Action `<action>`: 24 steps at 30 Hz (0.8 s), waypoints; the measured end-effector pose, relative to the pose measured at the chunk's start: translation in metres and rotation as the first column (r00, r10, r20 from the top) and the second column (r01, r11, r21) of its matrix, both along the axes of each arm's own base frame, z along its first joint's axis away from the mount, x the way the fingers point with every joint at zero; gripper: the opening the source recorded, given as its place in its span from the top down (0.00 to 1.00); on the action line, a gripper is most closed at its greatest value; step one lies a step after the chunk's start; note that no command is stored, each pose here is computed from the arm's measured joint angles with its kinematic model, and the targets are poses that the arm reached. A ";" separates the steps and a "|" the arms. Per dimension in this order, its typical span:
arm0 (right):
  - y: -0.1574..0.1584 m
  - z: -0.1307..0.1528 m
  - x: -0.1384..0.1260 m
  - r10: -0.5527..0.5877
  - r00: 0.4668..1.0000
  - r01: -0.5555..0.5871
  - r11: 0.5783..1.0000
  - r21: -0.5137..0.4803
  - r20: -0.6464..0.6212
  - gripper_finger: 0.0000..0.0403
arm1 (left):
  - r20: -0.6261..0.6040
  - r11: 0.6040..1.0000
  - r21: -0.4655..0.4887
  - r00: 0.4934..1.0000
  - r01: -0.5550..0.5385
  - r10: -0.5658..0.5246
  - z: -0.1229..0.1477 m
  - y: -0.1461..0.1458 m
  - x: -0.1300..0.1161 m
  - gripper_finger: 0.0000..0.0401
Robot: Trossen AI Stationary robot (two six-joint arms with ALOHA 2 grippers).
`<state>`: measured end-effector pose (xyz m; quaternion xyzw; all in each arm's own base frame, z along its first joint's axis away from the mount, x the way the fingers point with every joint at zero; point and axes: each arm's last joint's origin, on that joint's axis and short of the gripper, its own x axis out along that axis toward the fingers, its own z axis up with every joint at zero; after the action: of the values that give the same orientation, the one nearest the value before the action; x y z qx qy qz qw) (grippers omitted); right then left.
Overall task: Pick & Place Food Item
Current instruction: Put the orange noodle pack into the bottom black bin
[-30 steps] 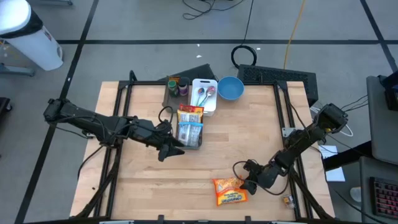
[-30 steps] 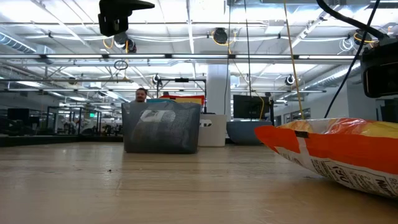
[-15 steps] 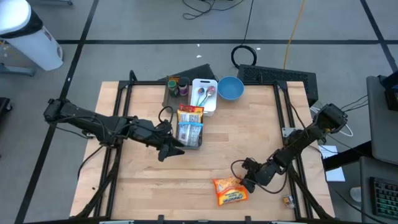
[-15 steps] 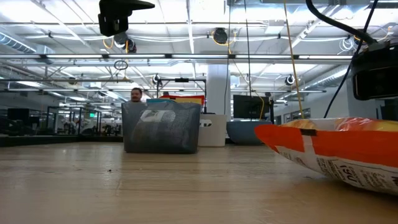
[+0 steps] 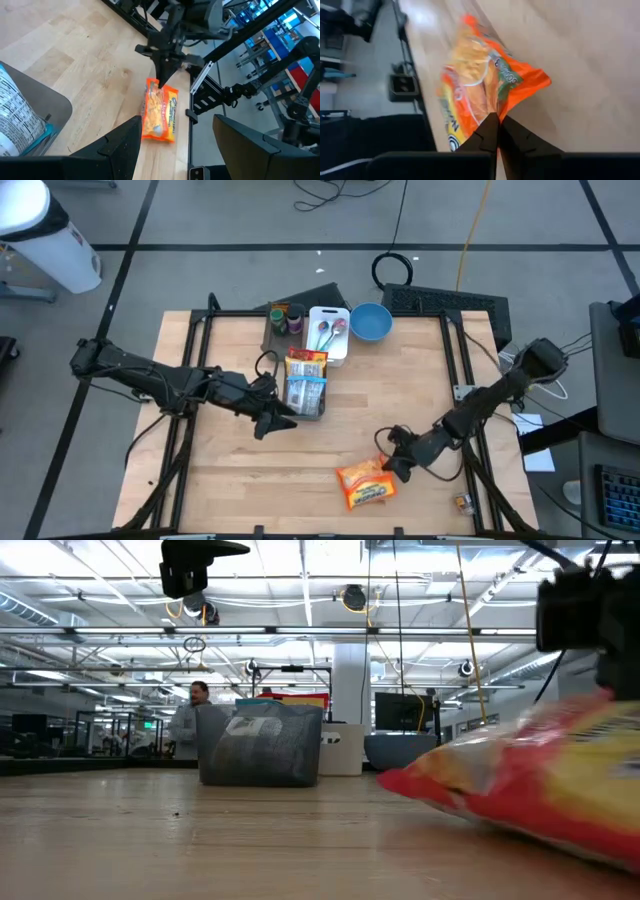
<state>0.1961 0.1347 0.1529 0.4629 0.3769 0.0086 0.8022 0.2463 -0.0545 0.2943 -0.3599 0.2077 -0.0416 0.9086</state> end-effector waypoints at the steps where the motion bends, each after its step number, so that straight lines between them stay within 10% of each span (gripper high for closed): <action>1: -0.005 0.006 0.000 -0.002 1.000 0.002 1.000 -0.004 0.021 1.00 | 0.002 1.000 -0.002 1.000 0.000 0.000 0.000 0.001 0.000 0.36; 14: -0.059 0.101 0.003 0.130 0.990 -0.112 0.959 -0.260 0.051 1.00 | 0.042 0.998 -0.035 0.998 0.043 -0.041 0.004 0.029 0.006 0.36; 24: -0.100 0.181 0.029 0.292 0.947 -0.219 0.892 -0.396 0.134 1.00 | 0.170 0.992 0.127 0.984 0.026 -0.048 0.039 0.065 0.008 0.36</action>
<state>0.2251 0.0351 0.3341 0.2441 0.3511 0.0860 0.8999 0.2547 0.0104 0.3336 -0.2937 0.1372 -0.0765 0.9429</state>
